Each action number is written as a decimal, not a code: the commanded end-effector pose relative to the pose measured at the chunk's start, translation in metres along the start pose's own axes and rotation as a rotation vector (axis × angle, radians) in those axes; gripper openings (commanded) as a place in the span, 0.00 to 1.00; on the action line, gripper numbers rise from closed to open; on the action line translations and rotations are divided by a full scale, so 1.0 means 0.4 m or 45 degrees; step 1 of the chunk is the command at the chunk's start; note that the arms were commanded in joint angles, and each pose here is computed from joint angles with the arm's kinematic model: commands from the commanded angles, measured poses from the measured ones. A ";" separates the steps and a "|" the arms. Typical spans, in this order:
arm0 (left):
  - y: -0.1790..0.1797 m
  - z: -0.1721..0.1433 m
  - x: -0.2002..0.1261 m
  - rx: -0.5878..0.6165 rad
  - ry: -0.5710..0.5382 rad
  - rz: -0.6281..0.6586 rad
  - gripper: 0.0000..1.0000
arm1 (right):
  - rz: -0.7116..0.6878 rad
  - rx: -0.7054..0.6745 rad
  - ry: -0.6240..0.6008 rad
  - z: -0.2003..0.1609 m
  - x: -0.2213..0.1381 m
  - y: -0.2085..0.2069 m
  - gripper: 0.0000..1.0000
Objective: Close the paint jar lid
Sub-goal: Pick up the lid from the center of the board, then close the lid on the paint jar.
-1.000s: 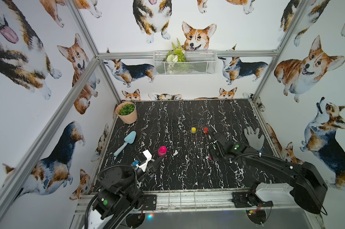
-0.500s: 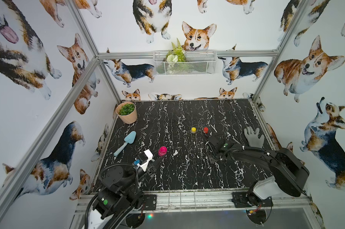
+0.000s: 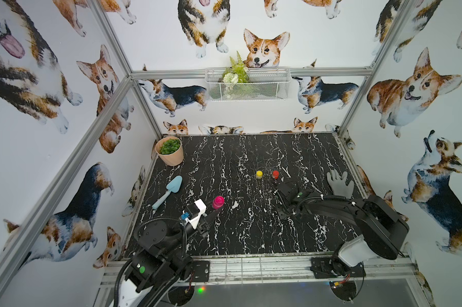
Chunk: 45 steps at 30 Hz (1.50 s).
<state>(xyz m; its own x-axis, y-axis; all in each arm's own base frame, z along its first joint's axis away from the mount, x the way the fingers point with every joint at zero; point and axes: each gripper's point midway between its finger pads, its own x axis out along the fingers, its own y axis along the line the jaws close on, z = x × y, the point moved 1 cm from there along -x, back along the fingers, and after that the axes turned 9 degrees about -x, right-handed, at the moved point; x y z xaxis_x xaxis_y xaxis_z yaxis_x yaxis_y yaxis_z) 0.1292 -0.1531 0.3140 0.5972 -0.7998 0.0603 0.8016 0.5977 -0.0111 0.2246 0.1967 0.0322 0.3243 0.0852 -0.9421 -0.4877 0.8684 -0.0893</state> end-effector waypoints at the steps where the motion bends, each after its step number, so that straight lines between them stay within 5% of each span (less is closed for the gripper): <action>1: -0.002 0.018 0.000 0.014 -0.031 -0.006 0.29 | 0.000 0.032 -0.025 0.011 -0.005 -0.001 0.37; 12: -0.002 0.013 0.004 0.011 -0.020 -0.009 0.29 | 0.052 0.006 -0.062 0.033 -0.040 0.013 0.32; 30: 0.013 -0.062 0.049 0.025 0.200 -0.015 0.30 | 0.859 -0.496 -0.680 0.343 -0.572 0.259 0.32; 37: 0.016 -0.055 0.040 0.036 0.173 0.006 0.30 | 1.004 -0.803 -0.699 0.360 -0.677 0.397 0.32; 45: 0.022 -0.054 0.038 0.042 0.182 0.027 0.30 | 1.047 -0.947 -0.708 0.351 -0.722 0.456 0.33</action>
<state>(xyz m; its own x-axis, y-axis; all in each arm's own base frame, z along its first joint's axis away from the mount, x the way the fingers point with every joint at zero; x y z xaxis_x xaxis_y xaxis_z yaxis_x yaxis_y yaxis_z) 0.1459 -0.1631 0.2877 0.6039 -0.7912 -0.0965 0.7950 0.6066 0.0020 0.1703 0.4022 0.3358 -0.0301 0.8466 -0.5313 -0.9869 0.0591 0.1500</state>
